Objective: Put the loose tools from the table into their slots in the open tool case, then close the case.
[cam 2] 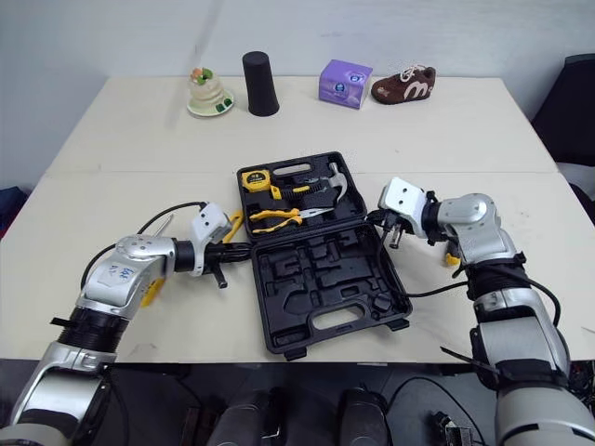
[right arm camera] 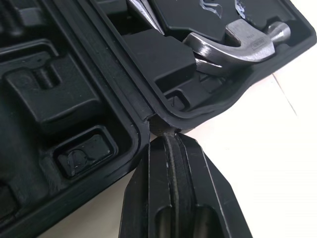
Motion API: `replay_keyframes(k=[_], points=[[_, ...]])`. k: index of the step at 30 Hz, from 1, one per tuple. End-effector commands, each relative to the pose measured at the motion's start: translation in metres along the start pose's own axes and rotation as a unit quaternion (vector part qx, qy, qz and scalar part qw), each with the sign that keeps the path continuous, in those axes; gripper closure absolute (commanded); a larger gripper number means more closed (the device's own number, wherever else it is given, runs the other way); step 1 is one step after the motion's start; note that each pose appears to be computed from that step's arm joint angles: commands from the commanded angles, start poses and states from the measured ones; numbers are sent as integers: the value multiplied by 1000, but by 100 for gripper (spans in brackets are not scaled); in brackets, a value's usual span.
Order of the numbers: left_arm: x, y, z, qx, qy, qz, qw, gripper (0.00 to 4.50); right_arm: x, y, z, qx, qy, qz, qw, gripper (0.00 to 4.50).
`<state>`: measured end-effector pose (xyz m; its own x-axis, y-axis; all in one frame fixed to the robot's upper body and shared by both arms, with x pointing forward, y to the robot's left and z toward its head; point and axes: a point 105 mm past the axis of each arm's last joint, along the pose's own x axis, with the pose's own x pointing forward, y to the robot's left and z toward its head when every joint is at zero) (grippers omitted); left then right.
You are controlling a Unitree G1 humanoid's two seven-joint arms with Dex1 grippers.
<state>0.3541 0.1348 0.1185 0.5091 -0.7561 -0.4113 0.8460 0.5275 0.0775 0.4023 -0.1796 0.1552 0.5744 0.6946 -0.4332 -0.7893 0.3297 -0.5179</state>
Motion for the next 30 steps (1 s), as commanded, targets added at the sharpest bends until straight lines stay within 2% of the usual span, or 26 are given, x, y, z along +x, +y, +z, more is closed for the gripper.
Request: replay_keyframes(k=[1,9,17,22,30], points=[[6,-6,21,33,-34,-17,999,450,-1,16,3,-2,-19,47,999,444],[17,-5,24,59,-39,-20,997,450,-24,38,0,35,-34,106,993,444],[26,-1,33,71,-49,-21,996,450,-42,39,-6,37,-22,63,997,444],[24,-8,36,74,-52,-47,995,450,-41,28,-9,14,-18,3,1000,444],[10,4,30,75,-35,-10,997,450,-37,40,-10,34,-23,61,997,444]])
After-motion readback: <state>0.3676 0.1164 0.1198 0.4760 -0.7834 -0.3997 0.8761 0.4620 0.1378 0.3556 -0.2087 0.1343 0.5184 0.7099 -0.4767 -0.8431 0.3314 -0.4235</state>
